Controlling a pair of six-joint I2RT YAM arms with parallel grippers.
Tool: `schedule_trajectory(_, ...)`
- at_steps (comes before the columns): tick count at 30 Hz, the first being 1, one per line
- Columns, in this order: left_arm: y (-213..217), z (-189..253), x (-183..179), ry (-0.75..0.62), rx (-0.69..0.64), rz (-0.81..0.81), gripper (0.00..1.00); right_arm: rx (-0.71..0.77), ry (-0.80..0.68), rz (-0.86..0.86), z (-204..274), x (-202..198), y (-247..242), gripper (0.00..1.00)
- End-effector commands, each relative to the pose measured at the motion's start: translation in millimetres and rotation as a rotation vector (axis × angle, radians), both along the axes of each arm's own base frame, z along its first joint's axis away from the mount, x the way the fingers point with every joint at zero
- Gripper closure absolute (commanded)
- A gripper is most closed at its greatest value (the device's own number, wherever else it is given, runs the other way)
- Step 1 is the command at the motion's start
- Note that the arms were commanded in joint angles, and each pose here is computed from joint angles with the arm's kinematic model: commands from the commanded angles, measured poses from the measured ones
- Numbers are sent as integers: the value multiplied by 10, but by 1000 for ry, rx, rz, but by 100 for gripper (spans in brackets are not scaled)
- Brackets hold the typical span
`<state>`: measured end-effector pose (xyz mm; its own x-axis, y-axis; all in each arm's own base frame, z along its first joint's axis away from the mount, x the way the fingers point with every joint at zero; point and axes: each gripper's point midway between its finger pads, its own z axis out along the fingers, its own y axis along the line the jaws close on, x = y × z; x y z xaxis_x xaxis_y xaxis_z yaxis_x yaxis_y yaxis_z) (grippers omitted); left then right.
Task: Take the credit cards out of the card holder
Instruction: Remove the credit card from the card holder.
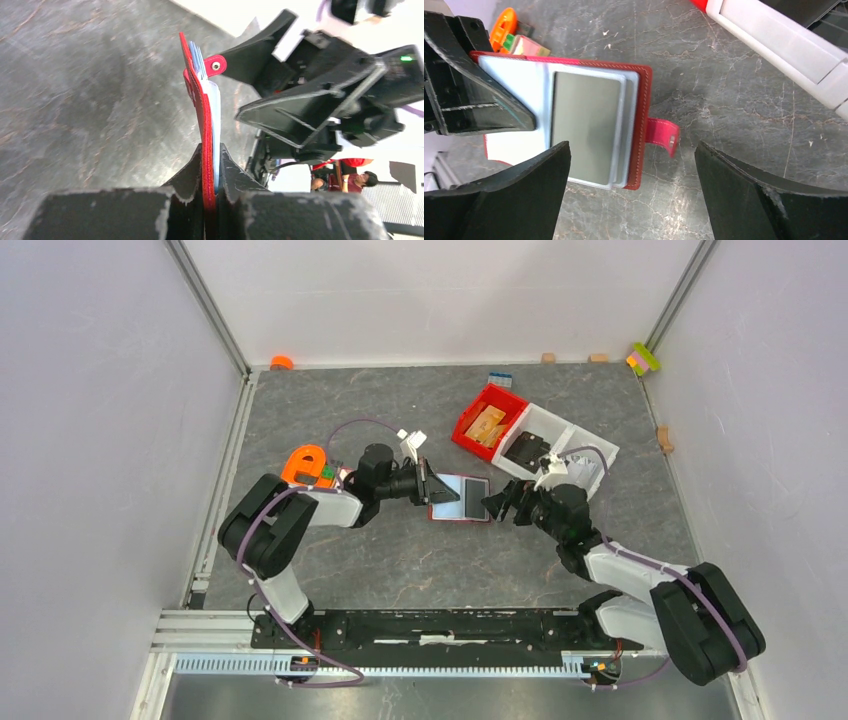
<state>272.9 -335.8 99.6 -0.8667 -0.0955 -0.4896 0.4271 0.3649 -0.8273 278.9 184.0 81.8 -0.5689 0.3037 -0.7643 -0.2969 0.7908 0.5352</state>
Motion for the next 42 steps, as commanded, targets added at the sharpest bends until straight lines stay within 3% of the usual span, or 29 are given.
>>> schedule_trajectory(1,-66,724,-71,-159,-234,-56,97,195,-107,67,367,-58,116,2)
schedule_trajectory(8,-35,1083,-243,-229,-392,-113,94,313,-195,156,644,-195,210,2)
schedule_trajectory(12,-35,1123,-268,-225,-420,-127,94,388,-273,223,867,-317,269,5)
schedule_trajectory(22,-36,1111,-272,-218,-418,-128,94,476,-371,273,1123,-489,261,36)
schedule_trajectory(31,-32,1031,-231,-218,-365,-106,94,453,-379,265,1118,-468,246,75)
schedule_trajectory(33,-21,1011,-213,-223,-342,-91,87,451,-386,265,1130,-466,243,82)
schedule_trajectory(36,8,932,-160,-230,-283,-48,70,431,-376,247,1085,-436,226,86)
schedule_trajectory(39,93,772,-31,-231,-159,41,57,407,-356,220,1017,-390,203,91)
schedule_trajectory(42,277,625,106,-244,-5,165,51,353,-299,171,855,-285,167,94)
